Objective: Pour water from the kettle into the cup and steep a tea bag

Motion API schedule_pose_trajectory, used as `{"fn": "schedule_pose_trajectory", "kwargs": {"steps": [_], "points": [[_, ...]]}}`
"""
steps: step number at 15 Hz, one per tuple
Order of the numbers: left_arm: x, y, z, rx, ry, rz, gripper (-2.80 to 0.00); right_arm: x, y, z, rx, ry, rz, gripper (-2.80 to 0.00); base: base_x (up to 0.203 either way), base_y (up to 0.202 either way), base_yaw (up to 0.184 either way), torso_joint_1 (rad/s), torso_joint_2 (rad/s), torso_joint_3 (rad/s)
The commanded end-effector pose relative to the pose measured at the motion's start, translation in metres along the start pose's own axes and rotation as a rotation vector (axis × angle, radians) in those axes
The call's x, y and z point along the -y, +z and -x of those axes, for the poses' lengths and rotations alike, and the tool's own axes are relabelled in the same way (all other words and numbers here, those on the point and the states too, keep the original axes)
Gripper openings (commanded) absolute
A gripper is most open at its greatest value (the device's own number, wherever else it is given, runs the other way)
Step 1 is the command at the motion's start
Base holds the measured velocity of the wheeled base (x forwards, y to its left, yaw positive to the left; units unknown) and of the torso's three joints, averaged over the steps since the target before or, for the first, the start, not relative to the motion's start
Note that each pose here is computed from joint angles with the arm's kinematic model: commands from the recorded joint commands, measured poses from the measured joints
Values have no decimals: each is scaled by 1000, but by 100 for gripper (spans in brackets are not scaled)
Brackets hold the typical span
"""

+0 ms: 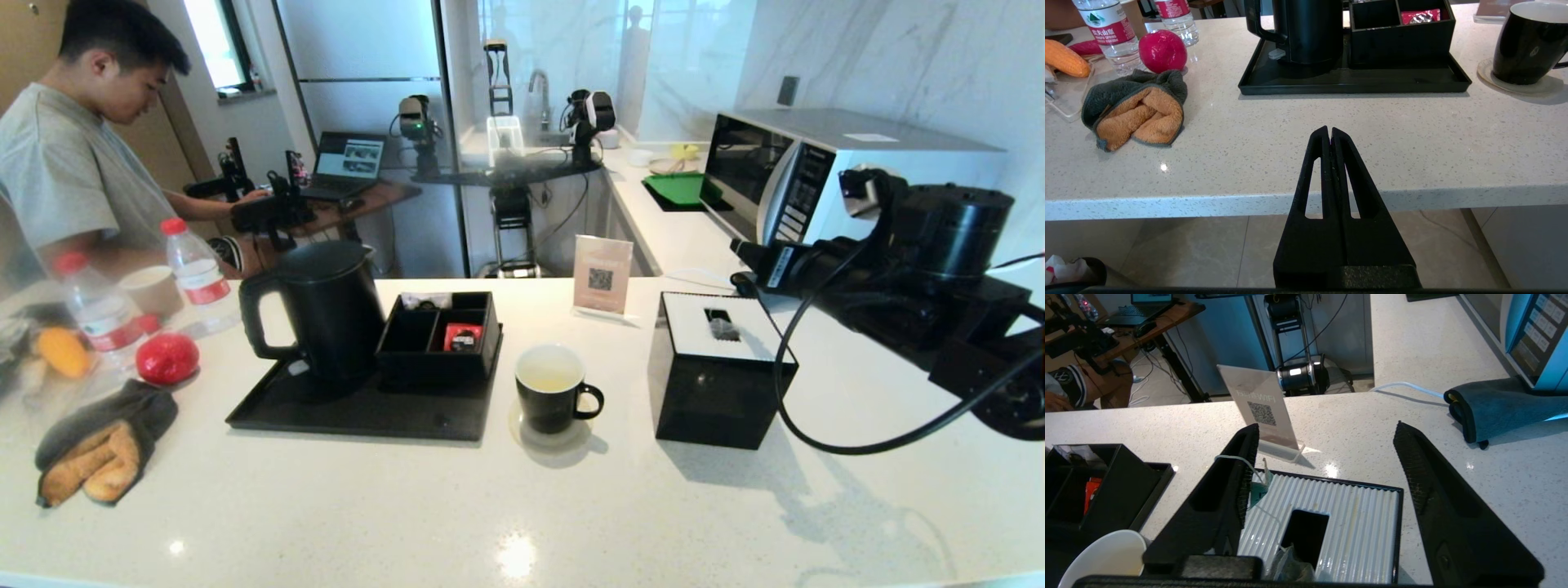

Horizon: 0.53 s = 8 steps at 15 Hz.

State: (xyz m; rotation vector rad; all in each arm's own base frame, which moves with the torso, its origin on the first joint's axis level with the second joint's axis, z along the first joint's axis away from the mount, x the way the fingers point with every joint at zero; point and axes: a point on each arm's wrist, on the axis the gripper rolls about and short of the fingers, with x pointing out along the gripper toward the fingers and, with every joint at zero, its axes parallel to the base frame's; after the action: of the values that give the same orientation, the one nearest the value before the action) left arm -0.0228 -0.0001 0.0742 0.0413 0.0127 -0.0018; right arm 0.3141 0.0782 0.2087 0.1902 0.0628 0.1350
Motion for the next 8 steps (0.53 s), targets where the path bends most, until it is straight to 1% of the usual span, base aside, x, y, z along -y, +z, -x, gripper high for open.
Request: {"fn": "schedule_pose_trajectory", "kwargs": {"steps": [1, 6, 8], "points": [[0, 0, 0, 0, 0, 0, -280, 3, 3, -1, 16, -10, -3, 0, 0, 0, 0, 0, 0, 0], [0, 0, 0, 0, 0, -2, -280, 4, 5, 1, 21, -16, 11, 0, 0, 0, 0, 0, 0, 0], [0, 0, 0, 0, 0, -2, -280, 9, 4, 0, 16, -30, 68, 0, 0, 0, 0, 0, 0, 0]]}}
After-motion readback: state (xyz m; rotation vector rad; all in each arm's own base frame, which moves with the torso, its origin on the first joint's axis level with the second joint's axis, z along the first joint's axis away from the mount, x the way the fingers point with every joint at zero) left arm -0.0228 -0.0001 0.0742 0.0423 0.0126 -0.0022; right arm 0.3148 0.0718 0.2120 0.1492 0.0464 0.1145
